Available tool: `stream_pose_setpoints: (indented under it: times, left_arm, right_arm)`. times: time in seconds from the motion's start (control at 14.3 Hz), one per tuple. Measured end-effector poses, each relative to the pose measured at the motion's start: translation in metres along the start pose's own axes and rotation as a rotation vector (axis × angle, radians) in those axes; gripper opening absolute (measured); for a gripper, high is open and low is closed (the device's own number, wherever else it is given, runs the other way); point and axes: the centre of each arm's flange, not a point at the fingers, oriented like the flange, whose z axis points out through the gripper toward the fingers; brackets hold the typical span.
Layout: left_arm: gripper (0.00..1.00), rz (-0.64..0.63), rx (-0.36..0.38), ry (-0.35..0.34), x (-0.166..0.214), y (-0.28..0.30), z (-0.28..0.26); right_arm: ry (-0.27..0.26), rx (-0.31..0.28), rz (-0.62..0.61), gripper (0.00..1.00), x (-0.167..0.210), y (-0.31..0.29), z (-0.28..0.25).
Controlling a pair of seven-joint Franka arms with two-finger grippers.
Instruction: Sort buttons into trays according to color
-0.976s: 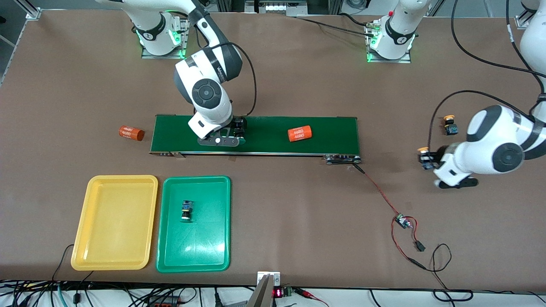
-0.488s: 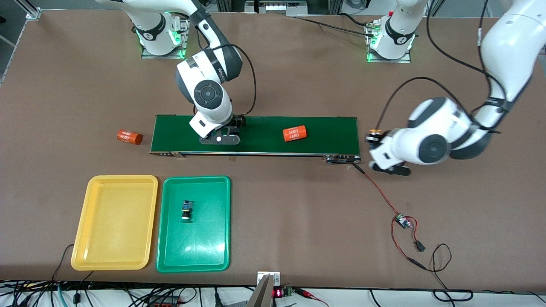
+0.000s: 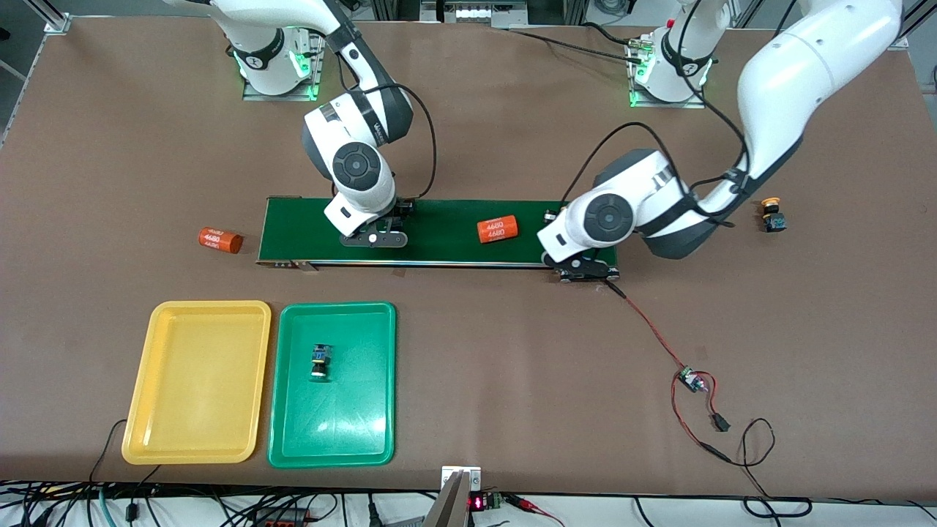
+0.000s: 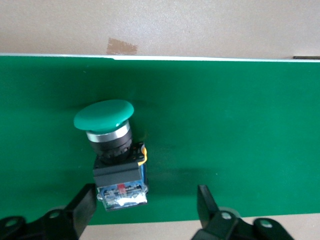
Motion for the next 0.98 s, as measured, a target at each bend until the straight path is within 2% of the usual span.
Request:
stream_pose_setpoints:
  times: [0.07, 0.28, 0.35, 0.56, 0.63, 0.77, 0.84, 0.98]
  left_arm:
    - [0.41, -0.008, 0.008, -0.004, 0.002, 0.000, 0.006]
    - [0.60, -0.066, 0.007, -0.003, 0.006, -0.007, 0.006]
    - [0.73, -0.077, 0.003, 0.003, 0.007, -0.008, 0.003]
    - [0.99, -0.091, -0.033, 0.033, 0.006, -0.005, -0.020]
    - [1.00, -0.106, -0.069, 0.043, 0.006, -0.005, -0.036]
    - [1.00, -0.146, -0.146, 0.053, 0.009, -0.015, -0.069]
    - [1.00, -0.169, -0.153, 0.052, 0.011, -0.028, -0.080]
    - [1.00, -0.220, -0.120, 0.009, 0.015, -0.070, -0.093]
  right_arm:
    - [0.000, 0.000, 0.002, 0.73, 0.001, 0.001, 0.001]
    - [0.010, 0.003, 0.008, 0.43, 0.008, 0.006, 0.006]
    - [0.011, 0.003, 0.008, 0.41, 0.009, 0.007, 0.007]
    - [0.016, 0.008, 0.015, 0.41, 0.012, 0.010, 0.006]
    - [0.023, 0.012, 0.017, 0.41, 0.014, 0.011, 0.003]
    - [0.072, 0.045, 0.026, 0.41, 0.028, 0.010, -0.016]
    - [0.088, 0.058, 0.032, 0.41, 0.036, 0.012, -0.028]
    - [0.107, 0.076, 0.052, 0.41, 0.053, 0.020, -0.059]
